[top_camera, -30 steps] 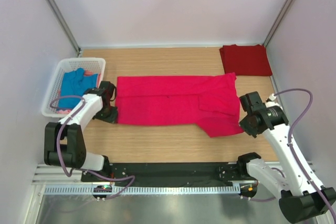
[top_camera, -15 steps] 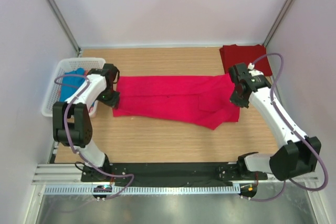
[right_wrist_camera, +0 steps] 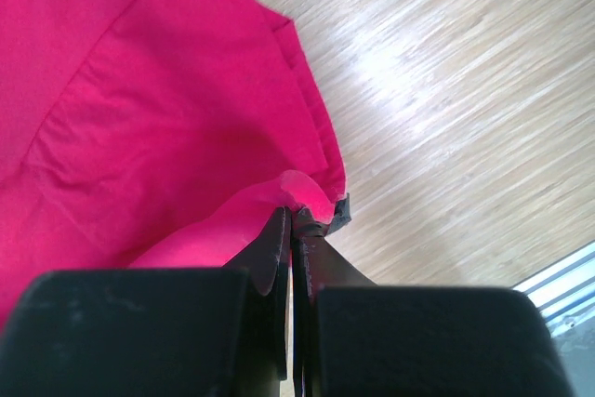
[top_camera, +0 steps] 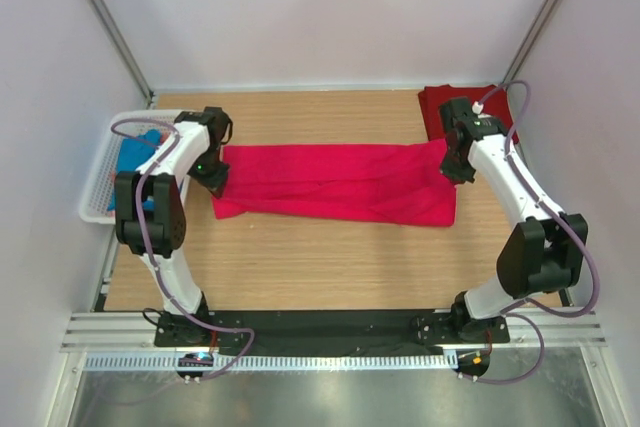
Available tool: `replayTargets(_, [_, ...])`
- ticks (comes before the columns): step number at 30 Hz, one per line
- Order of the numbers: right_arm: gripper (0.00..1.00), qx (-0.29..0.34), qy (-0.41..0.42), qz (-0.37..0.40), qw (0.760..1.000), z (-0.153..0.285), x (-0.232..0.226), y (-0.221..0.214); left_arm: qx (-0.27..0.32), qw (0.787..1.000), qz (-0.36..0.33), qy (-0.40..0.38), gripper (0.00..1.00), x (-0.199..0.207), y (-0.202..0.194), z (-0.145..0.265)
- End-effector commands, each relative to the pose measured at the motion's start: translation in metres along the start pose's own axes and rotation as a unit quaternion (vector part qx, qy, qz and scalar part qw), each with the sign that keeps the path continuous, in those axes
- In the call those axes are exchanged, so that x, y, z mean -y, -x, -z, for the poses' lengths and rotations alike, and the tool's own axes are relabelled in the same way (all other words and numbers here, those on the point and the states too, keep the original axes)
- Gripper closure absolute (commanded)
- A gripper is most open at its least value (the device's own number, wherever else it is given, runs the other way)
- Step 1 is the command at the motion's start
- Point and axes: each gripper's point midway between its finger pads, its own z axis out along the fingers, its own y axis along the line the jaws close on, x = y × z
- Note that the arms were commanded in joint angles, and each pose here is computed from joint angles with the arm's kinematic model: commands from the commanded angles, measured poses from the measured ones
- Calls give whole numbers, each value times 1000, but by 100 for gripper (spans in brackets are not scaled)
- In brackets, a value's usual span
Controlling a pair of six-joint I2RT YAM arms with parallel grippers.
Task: Fold and stack the t-shirts
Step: Fold the tshirt
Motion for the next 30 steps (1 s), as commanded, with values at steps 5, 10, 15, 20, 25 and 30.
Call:
replayTargets(5, [99, 29, 8, -2, 1000, 19, -1, 37, 25, 999, -28, 34, 100, -20, 2, 8])
replayTargets(10, [99, 10, 8, 3, 1000, 42, 17, 21, 32, 998, -37, 29, 100, -33, -14, 20])
replayTargets(15, [99, 14, 1, -3, 1000, 68, 55, -7, 22, 999, -36, 24, 100, -57, -37, 15])
replayTargets(20, [99, -6, 2, -4, 1000, 71, 72, -36, 32, 998, -41, 18, 100, -72, -43, 18])
replayTargets(25, [99, -6, 2, -12, 1000, 67, 75, -44, 45, 997, -58, 18, 100, -75, -41, 15])
replayTargets(30, [99, 5, 12, -16, 1000, 56, 62, -35, 48, 996, -72, 9, 100, -54, -38, 7])
